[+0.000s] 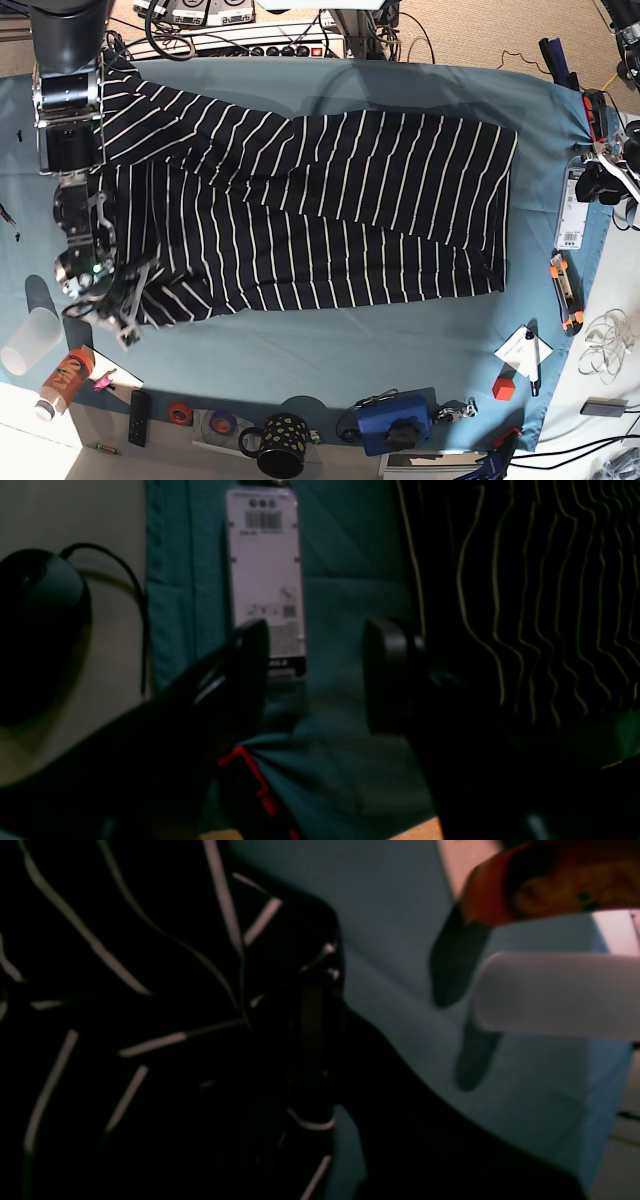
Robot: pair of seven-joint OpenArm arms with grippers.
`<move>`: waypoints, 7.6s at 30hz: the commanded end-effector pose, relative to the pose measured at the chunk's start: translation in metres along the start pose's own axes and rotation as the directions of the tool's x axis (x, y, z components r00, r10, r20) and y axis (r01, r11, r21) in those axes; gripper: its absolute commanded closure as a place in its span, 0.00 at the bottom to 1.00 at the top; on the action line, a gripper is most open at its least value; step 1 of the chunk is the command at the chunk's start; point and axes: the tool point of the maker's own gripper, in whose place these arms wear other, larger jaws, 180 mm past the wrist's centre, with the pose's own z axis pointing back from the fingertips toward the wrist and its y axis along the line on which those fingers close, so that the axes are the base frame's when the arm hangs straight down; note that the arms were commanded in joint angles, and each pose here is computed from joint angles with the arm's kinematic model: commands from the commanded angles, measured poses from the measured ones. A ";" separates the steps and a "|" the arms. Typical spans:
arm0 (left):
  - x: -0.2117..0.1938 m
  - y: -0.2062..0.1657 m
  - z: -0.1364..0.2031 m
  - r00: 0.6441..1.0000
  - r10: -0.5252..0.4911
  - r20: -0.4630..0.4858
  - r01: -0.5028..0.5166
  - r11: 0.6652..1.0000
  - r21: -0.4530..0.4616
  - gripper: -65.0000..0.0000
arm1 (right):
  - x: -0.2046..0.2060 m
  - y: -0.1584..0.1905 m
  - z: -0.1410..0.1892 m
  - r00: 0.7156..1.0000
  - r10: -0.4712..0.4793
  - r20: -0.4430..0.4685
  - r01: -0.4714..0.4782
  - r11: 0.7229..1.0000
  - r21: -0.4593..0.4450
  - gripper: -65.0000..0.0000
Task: Layout the t-shirt on the table in an organized manner, then fold the t-shirt properly
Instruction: 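Pull the bunched corner outward with the right gripper and release, then grasp the striped shirt edge with the right gripper and tuck it inward, then fold the held shirt edge over onto the shirt with the right gripper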
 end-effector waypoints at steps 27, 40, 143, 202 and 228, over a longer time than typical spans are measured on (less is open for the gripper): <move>0.016 0.002 0.006 0.999 -0.023 0.044 0.023 1.000 0.004 0.52 | 0.047 -0.002 0.026 0.989 -0.062 0.136 0.053 0.996 0.071 0.75; 0.016 0.002 0.006 0.999 -0.023 0.044 0.023 1.000 0.004 0.52 | 0.044 -0.056 0.032 0.972 -0.164 0.170 0.192 0.968 -0.163 0.75; 0.021 0.001 0.006 0.997 -0.027 0.075 0.026 1.000 0.002 0.52 | -0.045 0.044 0.040 0.990 -0.118 0.081 0.098 0.972 0.213 0.90; 0.021 0.001 0.006 0.997 -0.026 0.073 0.026 1.000 0.002 0.52 | 0.008 0.030 0.026 0.954 -0.294 0.061 0.282 0.947 0.152 1.00; 0.021 0.001 0.006 0.997 -0.026 0.073 0.026 1.000 0.002 0.52 | 0.027 0.023 0.032 0.966 -0.236 0.102 0.217 0.961 0.173 0.76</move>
